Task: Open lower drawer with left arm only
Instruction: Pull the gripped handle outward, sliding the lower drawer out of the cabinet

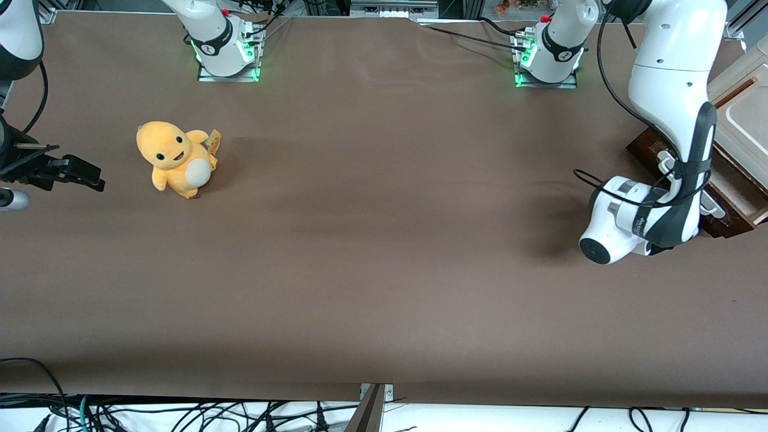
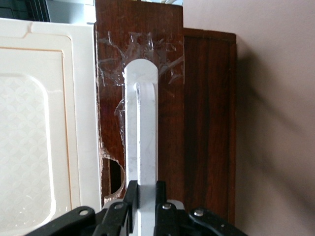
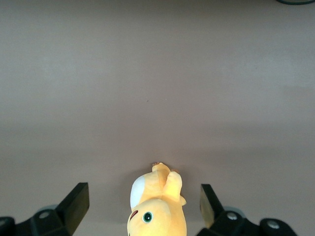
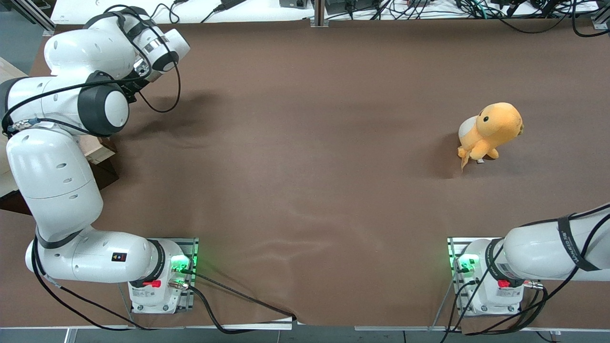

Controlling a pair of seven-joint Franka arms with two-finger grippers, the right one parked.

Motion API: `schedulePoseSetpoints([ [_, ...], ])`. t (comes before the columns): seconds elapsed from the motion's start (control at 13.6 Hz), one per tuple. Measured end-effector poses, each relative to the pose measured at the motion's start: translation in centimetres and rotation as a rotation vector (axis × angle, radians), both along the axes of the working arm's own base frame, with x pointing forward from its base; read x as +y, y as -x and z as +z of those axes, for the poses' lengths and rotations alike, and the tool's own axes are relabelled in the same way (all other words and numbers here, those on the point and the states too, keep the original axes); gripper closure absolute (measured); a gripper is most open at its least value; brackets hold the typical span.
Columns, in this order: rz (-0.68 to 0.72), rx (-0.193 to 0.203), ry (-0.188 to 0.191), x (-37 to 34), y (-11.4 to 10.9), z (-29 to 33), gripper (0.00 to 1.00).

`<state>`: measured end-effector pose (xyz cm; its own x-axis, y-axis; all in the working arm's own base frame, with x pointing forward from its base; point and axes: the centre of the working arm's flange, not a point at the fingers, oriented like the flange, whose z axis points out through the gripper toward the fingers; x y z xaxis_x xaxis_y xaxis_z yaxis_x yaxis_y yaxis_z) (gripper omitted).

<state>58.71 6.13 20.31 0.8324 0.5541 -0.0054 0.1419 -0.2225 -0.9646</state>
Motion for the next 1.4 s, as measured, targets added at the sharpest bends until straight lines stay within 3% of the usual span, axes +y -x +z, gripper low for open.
schedulePoseSetpoints([
  [0.88, -0.018, 0.008, -0.012, -1.3, -0.4, -0.6, 0.82],
  [0.95, -0.02, 0.01, -0.013, -1.5, -0.4, -0.6, 0.78],
  [1.4, -0.035, 0.037, -0.019, -3.1, -0.3, -0.3, 0.15],
])
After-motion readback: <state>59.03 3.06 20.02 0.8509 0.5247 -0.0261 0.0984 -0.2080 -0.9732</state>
